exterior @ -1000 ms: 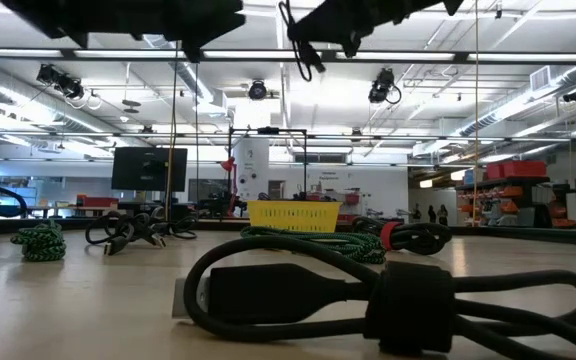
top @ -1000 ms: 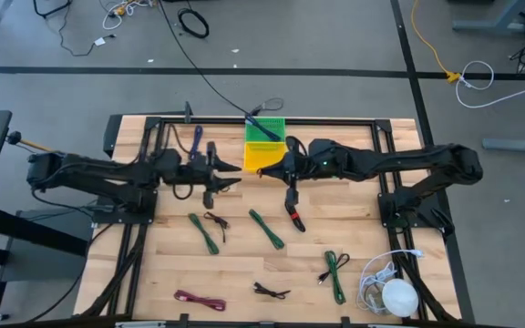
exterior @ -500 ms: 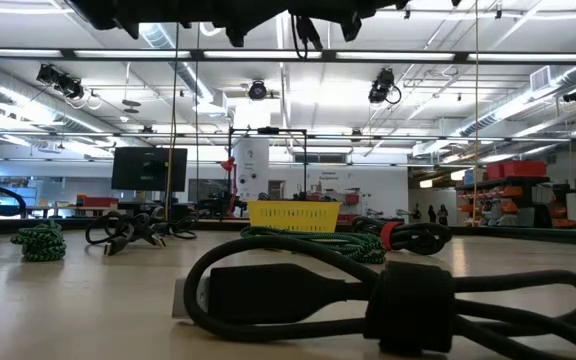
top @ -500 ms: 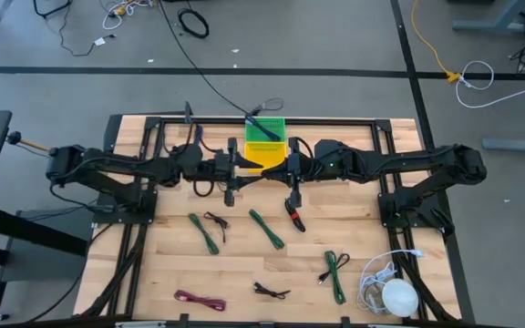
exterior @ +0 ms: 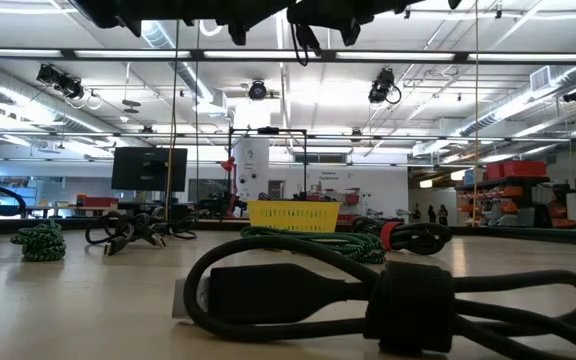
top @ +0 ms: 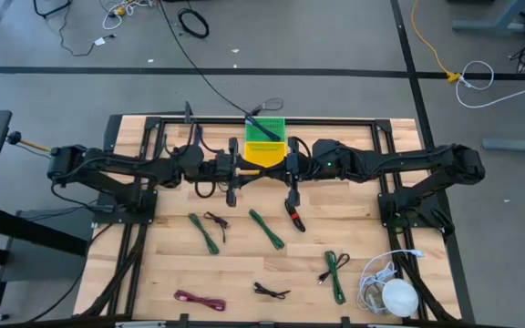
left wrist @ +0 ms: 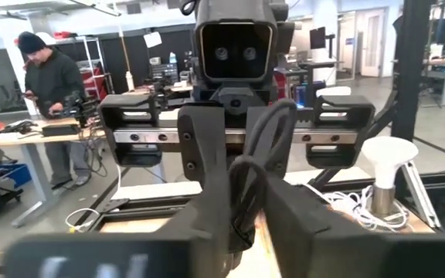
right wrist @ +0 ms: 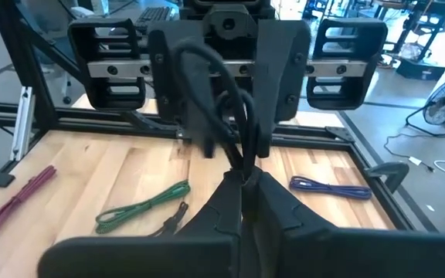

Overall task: Pick & Place USB Port
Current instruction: Put the black charger cable into the yellow basket

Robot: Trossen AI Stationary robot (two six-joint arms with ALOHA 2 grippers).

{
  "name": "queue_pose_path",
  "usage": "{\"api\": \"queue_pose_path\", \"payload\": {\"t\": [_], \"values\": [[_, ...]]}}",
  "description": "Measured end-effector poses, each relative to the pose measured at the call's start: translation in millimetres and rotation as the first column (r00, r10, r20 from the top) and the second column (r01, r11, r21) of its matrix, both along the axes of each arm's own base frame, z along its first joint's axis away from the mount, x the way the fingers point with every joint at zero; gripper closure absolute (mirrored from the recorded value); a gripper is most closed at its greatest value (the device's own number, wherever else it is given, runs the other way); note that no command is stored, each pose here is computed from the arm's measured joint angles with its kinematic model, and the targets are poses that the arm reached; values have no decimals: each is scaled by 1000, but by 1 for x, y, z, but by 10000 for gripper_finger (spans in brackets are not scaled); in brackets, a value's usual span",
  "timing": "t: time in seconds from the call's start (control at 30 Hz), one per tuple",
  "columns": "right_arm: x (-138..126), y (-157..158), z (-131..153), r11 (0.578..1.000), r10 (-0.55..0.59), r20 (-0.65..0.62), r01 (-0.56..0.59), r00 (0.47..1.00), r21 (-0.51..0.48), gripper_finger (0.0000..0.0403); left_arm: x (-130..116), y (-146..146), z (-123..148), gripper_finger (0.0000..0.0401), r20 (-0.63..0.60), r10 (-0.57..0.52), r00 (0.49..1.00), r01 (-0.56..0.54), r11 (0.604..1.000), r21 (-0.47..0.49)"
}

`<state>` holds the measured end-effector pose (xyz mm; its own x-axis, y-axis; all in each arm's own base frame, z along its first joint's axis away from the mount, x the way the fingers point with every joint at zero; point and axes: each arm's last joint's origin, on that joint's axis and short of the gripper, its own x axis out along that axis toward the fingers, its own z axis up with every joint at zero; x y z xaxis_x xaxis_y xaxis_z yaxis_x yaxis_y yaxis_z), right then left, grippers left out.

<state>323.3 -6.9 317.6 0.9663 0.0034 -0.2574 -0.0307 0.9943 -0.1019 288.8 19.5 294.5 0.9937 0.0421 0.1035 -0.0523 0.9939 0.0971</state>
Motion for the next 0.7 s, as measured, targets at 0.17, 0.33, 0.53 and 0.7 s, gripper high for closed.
{"api": "queue_pose_path", "payload": {"t": [0.17, 0.33, 0.53, 0.7], "values": [[0, -1, 0, 1000, -24, -2, 24, 1000, -7, 373, 0, 1, 0, 387, -2, 48, 999, -48, 999, 24], [0, -1, -1, 999, -48, -13, 48, 999, -24, 338, 0, 4, -1, 389, -8, 99, 995, -99, 995, 20], [-4, -5, -7, 980, -183, -79, 175, 980, -92, 293, -1, 13, -3, 390, -33, 176, 984, -176, 984, 16], [-6, -6, -12, 970, -224, -132, 207, 966, -127, 261, -4, 29, -13, 390, -139, 253, 957, -257, 966, -13]]}}
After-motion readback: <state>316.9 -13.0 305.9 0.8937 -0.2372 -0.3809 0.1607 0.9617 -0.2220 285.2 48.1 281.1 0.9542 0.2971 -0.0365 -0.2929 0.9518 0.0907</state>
